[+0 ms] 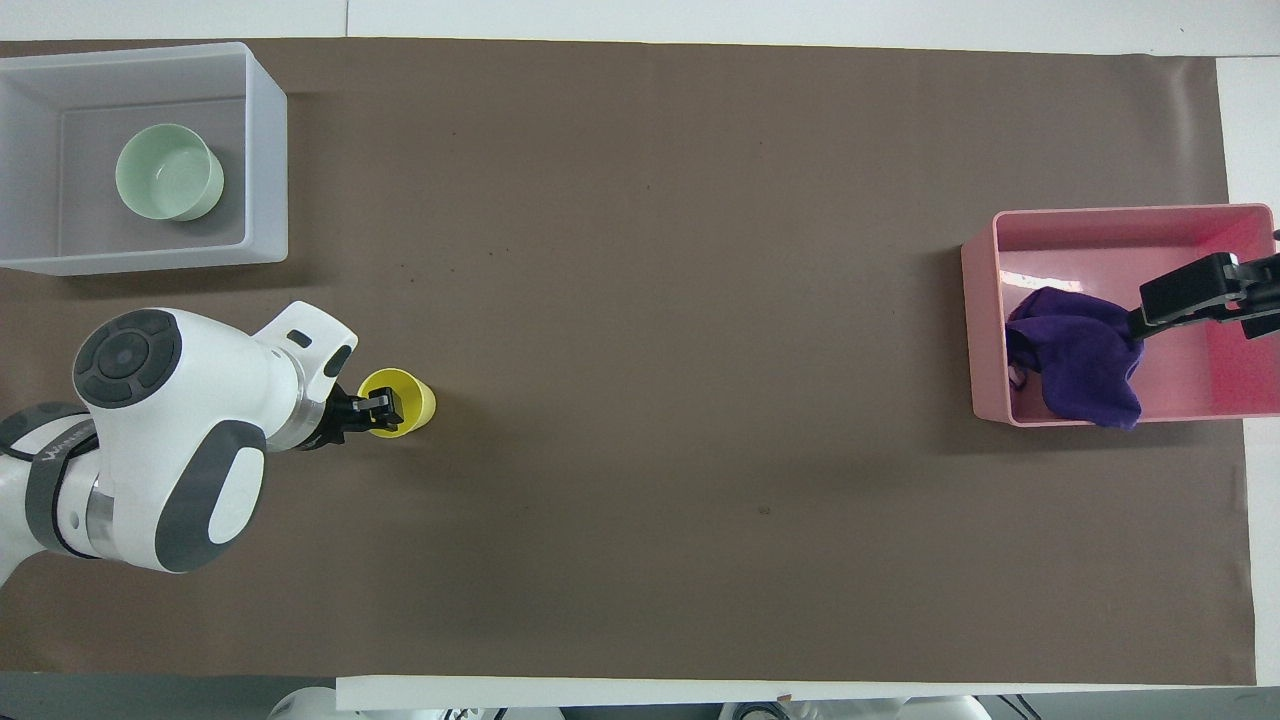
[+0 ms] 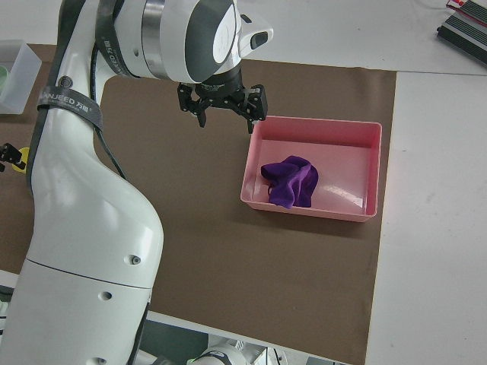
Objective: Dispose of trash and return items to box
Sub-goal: 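Reach the left gripper to the yellow cup and grasp it, then carry the yellow cup into the white box with the left gripper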
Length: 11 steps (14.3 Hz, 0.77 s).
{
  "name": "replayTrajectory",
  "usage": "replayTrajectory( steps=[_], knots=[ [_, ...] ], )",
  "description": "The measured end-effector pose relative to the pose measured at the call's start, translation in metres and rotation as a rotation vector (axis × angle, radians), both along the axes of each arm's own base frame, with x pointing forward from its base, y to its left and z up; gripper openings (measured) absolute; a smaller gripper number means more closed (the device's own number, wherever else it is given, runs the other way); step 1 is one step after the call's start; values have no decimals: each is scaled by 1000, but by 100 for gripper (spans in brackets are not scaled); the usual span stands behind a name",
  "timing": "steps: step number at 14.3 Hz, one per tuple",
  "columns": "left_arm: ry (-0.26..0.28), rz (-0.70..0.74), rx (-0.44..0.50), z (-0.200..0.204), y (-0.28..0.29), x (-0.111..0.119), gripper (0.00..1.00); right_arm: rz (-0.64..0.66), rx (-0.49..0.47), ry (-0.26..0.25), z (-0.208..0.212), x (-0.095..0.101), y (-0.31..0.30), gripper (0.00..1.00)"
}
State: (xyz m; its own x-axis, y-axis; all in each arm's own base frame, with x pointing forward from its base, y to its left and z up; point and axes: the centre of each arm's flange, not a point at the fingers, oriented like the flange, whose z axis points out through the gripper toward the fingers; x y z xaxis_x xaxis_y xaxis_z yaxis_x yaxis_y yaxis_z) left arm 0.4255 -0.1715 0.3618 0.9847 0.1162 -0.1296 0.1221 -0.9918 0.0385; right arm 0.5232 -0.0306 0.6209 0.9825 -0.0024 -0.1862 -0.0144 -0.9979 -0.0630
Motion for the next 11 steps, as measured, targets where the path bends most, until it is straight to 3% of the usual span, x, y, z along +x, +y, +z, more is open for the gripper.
replayTrajectory(
  steps=[4, 8, 11],
  knots=[
    [-13, 2, -5, 1, -1, 2, 5, 1, 0, 3, -1, 0, 1, 100],
    [-37, 9, -14, 9, -1, 10, 3, 1, 0, 4, -2, 0, 1, 100],
    [-105, 79, -41, 68, 6, 52, 3, 0, 0, -2, -3, 1, 0, 100]
  ],
)
